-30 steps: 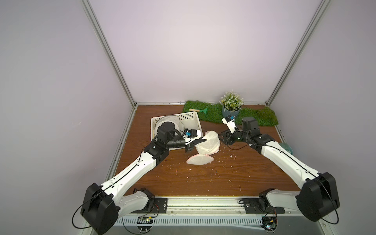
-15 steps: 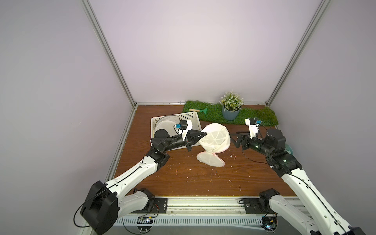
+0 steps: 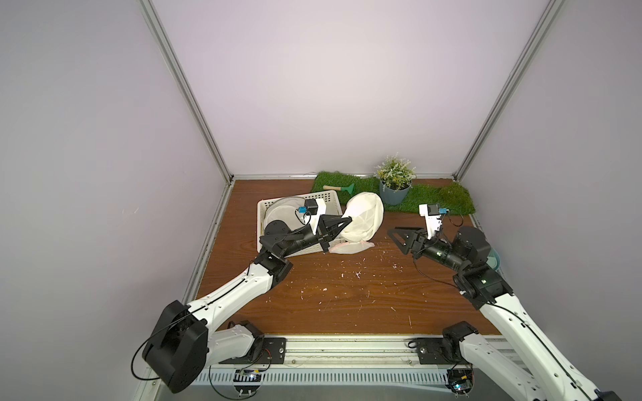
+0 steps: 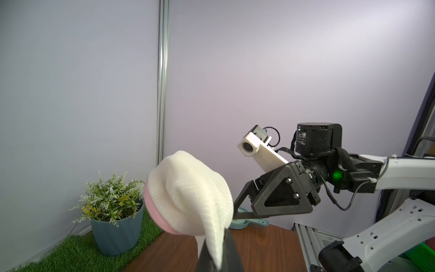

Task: Turn the laundry bag inside out
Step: Turn over the laundry bag.

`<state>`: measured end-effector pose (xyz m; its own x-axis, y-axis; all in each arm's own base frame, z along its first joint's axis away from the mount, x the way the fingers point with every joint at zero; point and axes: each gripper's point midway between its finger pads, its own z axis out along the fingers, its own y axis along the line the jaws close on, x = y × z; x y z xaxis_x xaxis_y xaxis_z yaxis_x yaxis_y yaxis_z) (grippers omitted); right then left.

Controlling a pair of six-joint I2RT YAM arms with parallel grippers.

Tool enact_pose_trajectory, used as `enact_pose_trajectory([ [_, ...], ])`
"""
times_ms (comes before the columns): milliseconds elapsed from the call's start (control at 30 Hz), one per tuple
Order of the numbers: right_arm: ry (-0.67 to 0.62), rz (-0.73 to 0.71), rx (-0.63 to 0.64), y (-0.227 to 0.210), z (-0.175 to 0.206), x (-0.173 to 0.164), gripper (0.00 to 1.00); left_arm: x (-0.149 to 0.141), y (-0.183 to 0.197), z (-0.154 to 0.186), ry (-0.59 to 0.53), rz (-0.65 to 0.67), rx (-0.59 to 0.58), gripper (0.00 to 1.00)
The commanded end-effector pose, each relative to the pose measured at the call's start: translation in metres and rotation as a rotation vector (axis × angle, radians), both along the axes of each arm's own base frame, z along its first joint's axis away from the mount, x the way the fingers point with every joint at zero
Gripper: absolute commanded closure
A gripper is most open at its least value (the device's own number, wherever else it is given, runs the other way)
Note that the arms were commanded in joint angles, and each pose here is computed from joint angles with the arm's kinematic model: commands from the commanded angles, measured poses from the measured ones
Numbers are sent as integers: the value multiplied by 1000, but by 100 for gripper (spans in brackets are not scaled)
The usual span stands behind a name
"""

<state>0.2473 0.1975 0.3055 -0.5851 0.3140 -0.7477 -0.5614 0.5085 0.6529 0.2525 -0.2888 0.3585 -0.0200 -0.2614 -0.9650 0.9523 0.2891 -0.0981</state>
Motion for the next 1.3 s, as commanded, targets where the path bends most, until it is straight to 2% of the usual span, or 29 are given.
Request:
enact_pose_trajectory([
  [0, -128, 6, 93, 11, 37, 5, 33, -7, -1, 28, -44, -26, -74, 100],
  [200, -205, -47, 85, 12, 40, 22, 36, -15, -2, 34, -31, -70, -100, 100],
  [333, -220, -49, 79, 14, 42, 27, 47, -19, -2, 38, -29, -91, -115, 100],
  [400, -219, -69, 67, 12, 41, 30, 58, -20, -1, 38, -28, -95, -119, 100],
  [567, -231, -153, 48, -2, 41, 35, 92, -25, -1, 40, -24, -122, -126, 100],
  [633, -230, -173, 51, -6, 42, 37, 100, -28, -1, 41, -27, -138, -128, 100],
  [900, -188, -242, 35, -26, 31, 63, 100, -51, 0, 50, -75, -243, -140, 100],
  [1067, -131, -136, -12, -11, 2, 72, 100, -69, 3, 61, -91, -343, -177, 100],
  [1167, -93, -36, -15, 3, -19, 67, 88, -70, 4, 65, -87, -359, -209, 100],
  [1267, -107, 39, 17, 11, -20, 55, 72, -65, 9, 67, -57, -357, -286, 100],
])
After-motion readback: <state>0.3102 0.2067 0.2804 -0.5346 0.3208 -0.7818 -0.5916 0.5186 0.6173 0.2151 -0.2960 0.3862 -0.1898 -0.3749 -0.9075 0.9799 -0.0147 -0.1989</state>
